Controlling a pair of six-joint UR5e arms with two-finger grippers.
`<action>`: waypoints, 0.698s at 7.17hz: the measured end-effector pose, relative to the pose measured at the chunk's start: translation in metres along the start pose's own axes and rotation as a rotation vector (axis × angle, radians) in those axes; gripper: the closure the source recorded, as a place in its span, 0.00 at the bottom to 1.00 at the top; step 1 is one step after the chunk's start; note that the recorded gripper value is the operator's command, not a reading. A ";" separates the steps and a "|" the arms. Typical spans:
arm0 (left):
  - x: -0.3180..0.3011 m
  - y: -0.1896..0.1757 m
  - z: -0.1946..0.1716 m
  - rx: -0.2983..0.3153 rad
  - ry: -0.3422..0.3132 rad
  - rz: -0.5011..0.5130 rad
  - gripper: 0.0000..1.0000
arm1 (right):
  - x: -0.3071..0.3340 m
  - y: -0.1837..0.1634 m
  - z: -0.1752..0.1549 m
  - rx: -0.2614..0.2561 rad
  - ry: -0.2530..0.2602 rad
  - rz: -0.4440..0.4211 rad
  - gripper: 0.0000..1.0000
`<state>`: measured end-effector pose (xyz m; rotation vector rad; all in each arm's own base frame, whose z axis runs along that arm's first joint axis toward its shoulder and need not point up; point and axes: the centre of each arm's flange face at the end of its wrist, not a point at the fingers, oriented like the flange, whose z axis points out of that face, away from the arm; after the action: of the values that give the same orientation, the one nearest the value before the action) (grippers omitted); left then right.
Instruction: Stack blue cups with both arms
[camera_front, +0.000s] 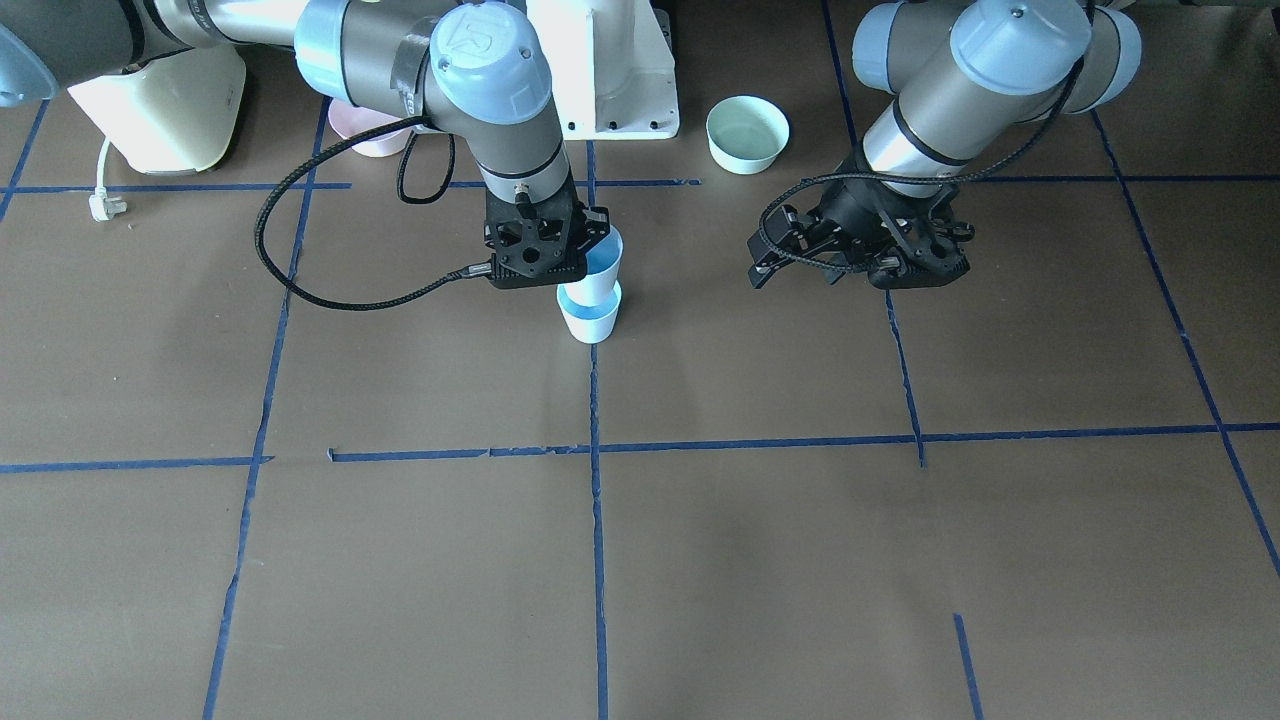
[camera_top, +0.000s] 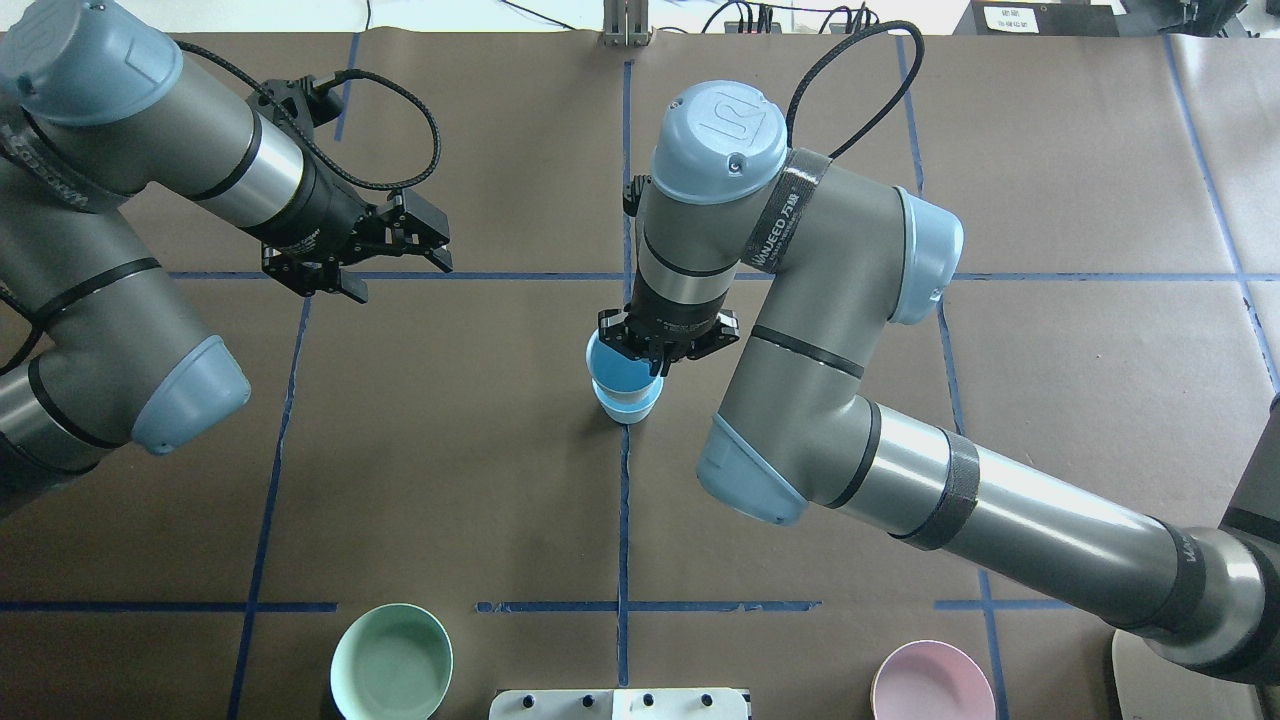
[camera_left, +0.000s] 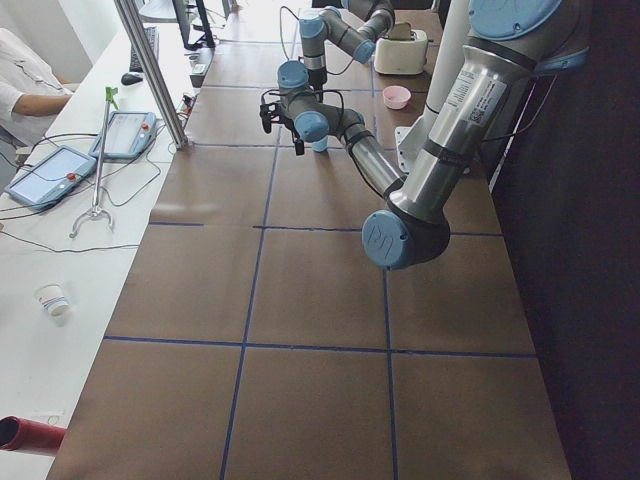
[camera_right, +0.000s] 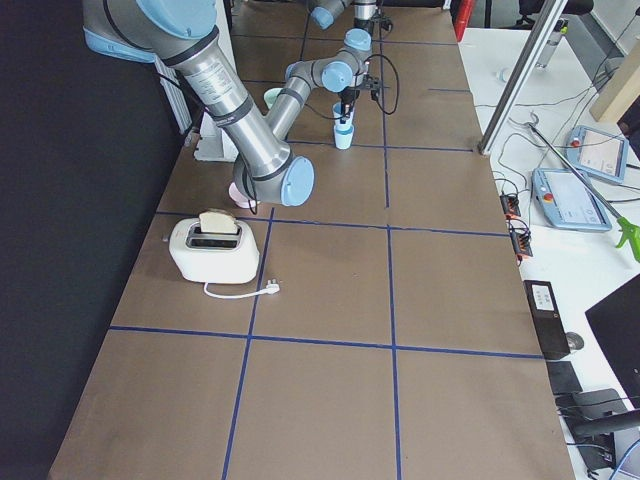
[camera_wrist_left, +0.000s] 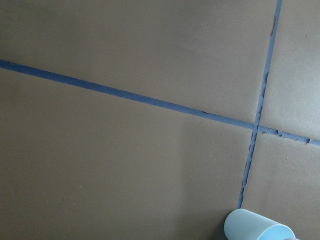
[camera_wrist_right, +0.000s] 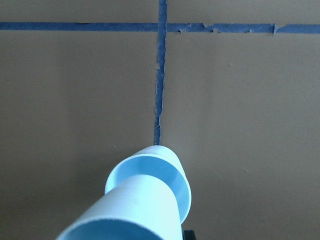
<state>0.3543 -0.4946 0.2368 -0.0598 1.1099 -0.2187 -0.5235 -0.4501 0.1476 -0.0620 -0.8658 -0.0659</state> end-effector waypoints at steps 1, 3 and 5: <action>0.000 0.000 0.000 0.000 0.000 0.000 0.00 | -0.001 0.001 0.001 0.001 -0.004 -0.004 0.03; 0.000 0.000 0.000 0.000 -0.001 -0.001 0.00 | -0.002 0.001 0.001 0.008 -0.017 -0.011 0.01; -0.012 -0.003 0.002 0.002 -0.014 0.014 0.00 | 0.018 -0.011 -0.021 0.033 -0.038 0.001 0.01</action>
<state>0.3503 -0.4953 0.2491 -0.0519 1.0963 -0.2065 -0.4972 -0.4629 0.1479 -0.0329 -0.9050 -0.0492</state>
